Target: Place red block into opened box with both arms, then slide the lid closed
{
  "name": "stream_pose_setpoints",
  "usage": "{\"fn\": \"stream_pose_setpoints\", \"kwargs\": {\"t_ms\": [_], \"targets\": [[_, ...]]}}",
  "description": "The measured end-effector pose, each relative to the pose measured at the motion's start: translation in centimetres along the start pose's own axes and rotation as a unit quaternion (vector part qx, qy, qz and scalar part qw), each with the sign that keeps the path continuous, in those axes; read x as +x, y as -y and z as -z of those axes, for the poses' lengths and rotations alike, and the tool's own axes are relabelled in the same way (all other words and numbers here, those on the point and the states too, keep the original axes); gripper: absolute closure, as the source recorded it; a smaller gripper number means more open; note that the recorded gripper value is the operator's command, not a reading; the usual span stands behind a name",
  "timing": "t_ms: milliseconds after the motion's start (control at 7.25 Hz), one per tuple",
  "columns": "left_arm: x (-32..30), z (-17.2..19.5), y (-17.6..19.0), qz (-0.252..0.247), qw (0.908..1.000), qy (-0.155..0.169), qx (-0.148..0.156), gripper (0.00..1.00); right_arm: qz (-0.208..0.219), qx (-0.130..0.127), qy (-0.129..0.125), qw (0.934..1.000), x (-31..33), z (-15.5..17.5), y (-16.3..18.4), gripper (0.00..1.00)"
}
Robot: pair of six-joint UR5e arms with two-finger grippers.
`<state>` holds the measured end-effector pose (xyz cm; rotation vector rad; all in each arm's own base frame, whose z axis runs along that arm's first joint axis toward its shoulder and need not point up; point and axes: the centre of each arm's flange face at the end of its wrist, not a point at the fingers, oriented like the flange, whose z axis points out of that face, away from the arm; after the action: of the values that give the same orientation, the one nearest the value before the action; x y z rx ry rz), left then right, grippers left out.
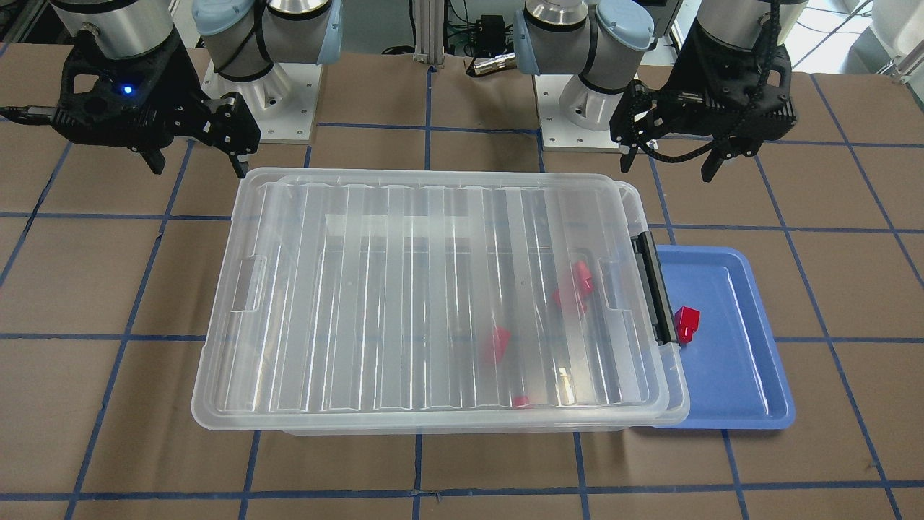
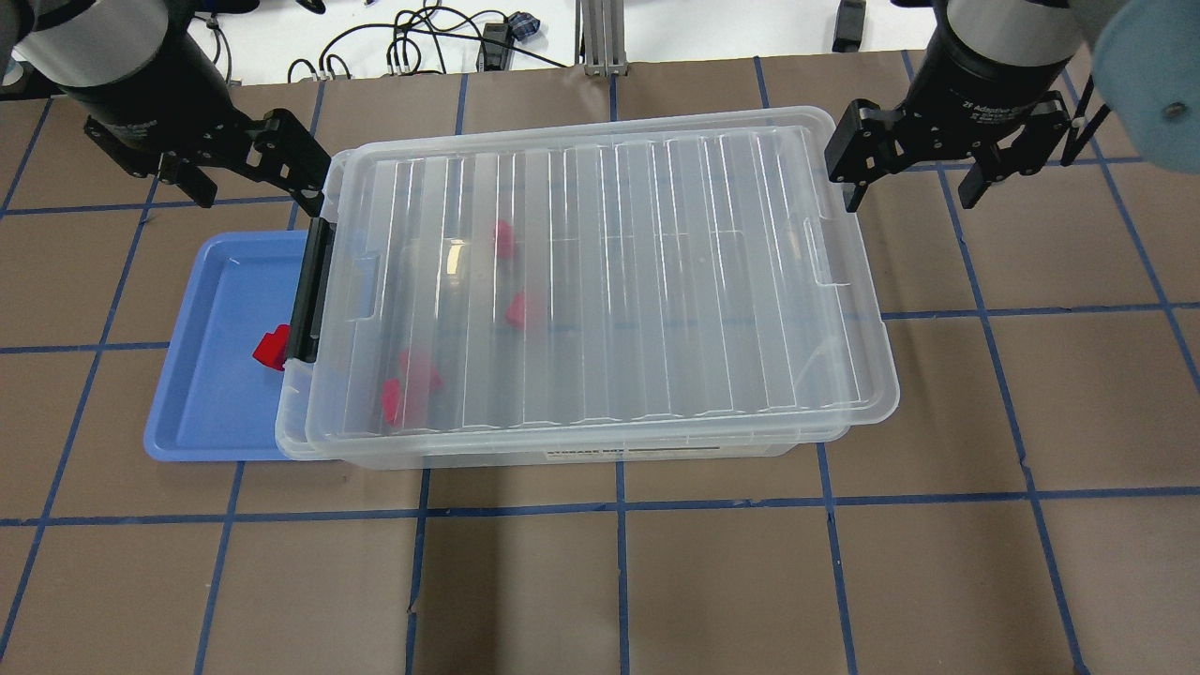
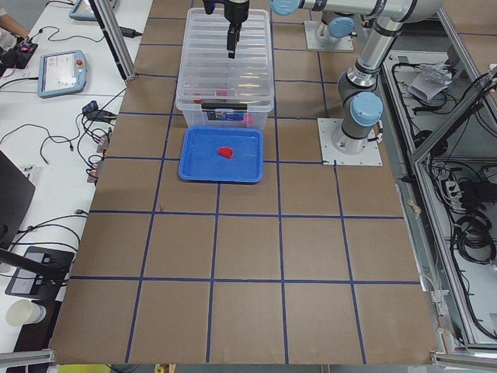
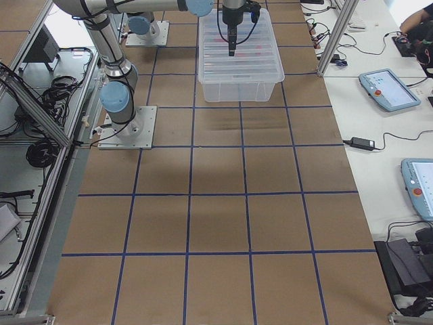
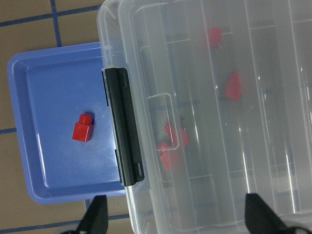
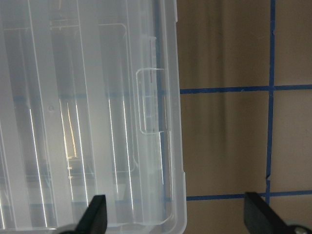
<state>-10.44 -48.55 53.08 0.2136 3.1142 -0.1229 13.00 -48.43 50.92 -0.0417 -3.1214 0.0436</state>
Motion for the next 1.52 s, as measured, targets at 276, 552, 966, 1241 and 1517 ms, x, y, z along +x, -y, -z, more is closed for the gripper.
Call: {"fn": "stream_pose_setpoints", "kwargs": {"t_ms": [276, 552, 966, 1241, 1517], "targets": [[0.0, 0.0, 0.0, 0.0, 1.0, 0.0, 0.0, 0.0, 0.0, -0.001, 0.0, 1.0, 0.0, -0.2, 0.1, 0.0], [0.0, 0.0, 0.0, 0.0, 1.0, -0.001, 0.0, 0.0, 0.0, -0.008, 0.0, 1.0, 0.0, -0.9, 0.8, 0.0], [-2.1, -0.3, 0.2, -0.011, 0.9999, -0.006, -0.011, 0.0, 0.0, -0.017, -0.001, 0.9999, 0.0, -1.9, 1.3, 0.0], [-9.4, -3.0, 0.8, -0.012, 0.9991, -0.028, -0.028, 0.0, 0.001, -0.027, -0.002, 0.9996, 0.0, -2.9, 1.8, 0.0], [-17.8, -8.6, 0.9, -0.038, 0.9952, -0.076, -0.048, 0.0, 0.001, -0.055, -0.001, 0.9985, -0.1, -6.4, 3.8, 0.0]]}}
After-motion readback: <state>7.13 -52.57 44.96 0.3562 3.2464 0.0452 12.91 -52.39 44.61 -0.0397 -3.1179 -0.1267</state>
